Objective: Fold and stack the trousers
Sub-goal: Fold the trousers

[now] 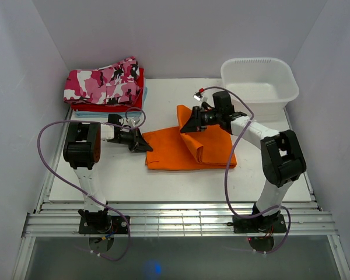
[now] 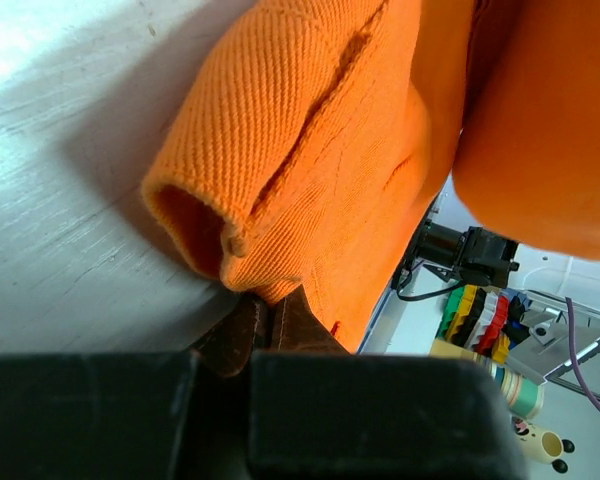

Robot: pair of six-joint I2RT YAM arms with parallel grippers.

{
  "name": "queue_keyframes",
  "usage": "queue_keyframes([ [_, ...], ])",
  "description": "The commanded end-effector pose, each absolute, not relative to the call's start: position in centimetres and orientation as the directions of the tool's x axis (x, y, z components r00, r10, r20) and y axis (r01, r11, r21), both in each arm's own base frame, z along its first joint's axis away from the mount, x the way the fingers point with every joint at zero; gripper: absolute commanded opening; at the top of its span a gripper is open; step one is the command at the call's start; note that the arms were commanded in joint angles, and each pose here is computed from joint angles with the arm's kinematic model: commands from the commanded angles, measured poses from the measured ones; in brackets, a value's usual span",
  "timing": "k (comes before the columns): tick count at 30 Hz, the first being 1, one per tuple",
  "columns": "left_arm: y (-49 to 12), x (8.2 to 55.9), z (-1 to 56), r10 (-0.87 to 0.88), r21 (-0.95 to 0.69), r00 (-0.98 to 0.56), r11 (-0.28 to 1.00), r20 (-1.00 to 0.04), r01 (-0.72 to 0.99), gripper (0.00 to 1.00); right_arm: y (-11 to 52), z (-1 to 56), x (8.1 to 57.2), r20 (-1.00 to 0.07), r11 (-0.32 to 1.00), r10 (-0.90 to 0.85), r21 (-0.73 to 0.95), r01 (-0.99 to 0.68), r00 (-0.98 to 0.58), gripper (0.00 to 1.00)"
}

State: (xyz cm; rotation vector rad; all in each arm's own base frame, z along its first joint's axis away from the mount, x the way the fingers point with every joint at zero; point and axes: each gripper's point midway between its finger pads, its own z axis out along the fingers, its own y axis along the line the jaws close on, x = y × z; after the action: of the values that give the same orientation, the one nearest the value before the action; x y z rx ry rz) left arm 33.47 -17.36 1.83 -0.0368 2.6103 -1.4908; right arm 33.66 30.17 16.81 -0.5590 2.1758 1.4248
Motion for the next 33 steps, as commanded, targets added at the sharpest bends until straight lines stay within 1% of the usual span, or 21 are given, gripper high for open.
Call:
queue_keyframes([
  [1, -16.5, 32.4, -2.9, -0.075, -0.766, -0.993, 0.642, -0.093, 0.024, 0.0, 33.0, 18.3, 34.1, -0.634, 0.31, -0.049, 0.725, -0.615, -0.772, 0.08],
  [2, -16.5, 32.4, -2.9, -0.075, -0.766, -0.993, 0.642, -0.093, 0.024, 0.0, 33.5, 18.3, 34.3, -0.64, 0.307, -0.043, 0.723, -0.62, -0.767, 0.08],
  [11, -16.5, 32.2, -3.5, -0.067, -0.75, -0.994, 0.661, -0.089, 0.022, 0.0, 38.0, 15.8, 34.2, -0.546, 0.284, -0.035, 0.798, -0.532, -0.837, 0.08],
  [19, -16.4, 31.7, -4.1, -0.069, -0.741, -0.995, 0.671, -0.078, 0.011, 0.0, 40.6, 14.0, 33.8, -0.511, 0.321, -0.044, 0.807, -0.496, -0.859, 0.08],
  [23, -16.2, 31.5, -4.4, -0.077, -0.732, -0.995, 0.681, -0.07, -0.001, 0.0, 41.6, 13.0, 33.7, -0.474, 0.37, -0.031, 0.812, -0.451, -0.88, 0.08],
  [27, -16.2, 31.2, -4.6, -0.085, -0.733, -0.995, 0.68, -0.056, -0.017, 0.0, 42.6, 12.4, 33.6, -0.435, 0.385, -0.014, 0.829, -0.407, -0.9, 0.08],
  [33, -16.2, 31.1, -4.7, -0.092, -0.733, -0.995, 0.68, -0.045, -0.029, 0.0, 44.3, 11.9, 33.9, -0.428, 0.414, -0.002, 0.822, -0.391, -0.904, 0.08],
])
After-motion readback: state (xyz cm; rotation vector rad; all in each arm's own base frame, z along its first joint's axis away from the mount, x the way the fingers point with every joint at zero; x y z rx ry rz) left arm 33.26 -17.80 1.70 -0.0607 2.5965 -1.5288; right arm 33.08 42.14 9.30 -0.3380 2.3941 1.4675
